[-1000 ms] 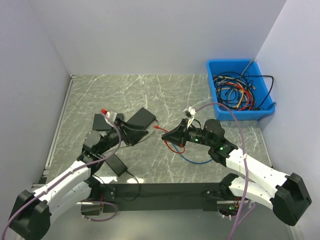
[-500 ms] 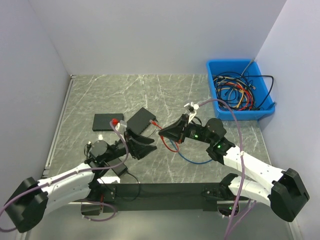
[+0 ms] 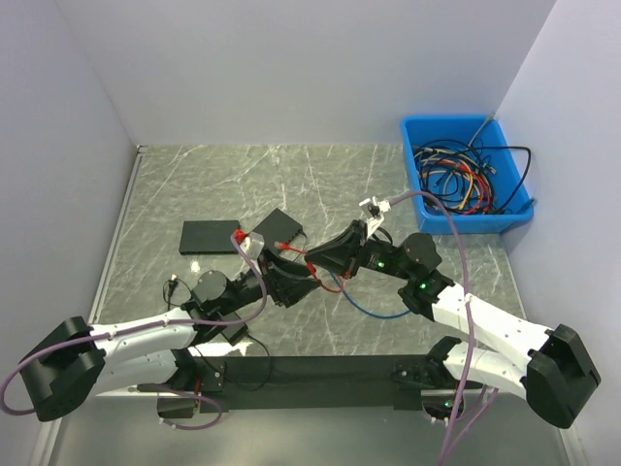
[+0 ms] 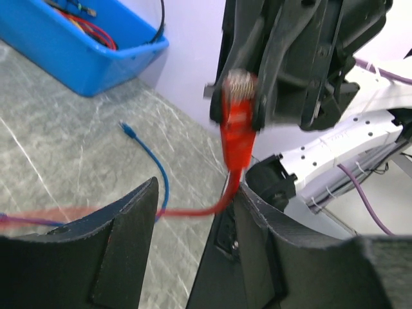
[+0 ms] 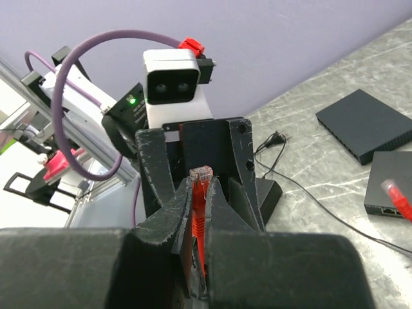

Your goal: Insert the plug into the switch port

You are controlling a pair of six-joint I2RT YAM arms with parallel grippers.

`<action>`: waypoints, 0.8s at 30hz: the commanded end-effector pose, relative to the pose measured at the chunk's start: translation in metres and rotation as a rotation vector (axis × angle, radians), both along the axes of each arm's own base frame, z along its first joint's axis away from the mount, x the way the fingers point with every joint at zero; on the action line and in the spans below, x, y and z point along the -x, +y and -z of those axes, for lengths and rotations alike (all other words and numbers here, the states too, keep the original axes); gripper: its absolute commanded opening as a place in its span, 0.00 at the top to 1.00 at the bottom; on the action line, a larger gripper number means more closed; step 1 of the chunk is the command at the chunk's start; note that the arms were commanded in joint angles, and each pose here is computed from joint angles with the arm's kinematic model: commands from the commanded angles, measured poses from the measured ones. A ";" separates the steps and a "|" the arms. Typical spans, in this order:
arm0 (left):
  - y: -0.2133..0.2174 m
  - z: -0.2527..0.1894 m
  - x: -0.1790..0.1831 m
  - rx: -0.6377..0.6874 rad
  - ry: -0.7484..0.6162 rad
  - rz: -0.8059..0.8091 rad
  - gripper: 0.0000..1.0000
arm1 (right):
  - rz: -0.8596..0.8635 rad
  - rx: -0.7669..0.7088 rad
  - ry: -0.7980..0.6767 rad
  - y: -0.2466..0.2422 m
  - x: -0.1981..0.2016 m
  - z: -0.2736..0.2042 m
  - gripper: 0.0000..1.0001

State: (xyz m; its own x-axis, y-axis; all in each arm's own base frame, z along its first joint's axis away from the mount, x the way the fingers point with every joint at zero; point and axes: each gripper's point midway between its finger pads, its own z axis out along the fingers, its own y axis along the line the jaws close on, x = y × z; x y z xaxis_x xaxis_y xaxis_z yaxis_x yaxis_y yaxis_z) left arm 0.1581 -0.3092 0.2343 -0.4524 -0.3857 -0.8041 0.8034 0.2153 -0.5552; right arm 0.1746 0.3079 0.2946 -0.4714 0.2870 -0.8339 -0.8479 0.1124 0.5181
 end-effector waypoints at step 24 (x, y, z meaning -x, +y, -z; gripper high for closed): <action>0.006 -0.045 -0.009 0.042 -0.117 -0.149 0.99 | 0.082 -0.027 -0.051 -0.006 0.002 -0.017 0.16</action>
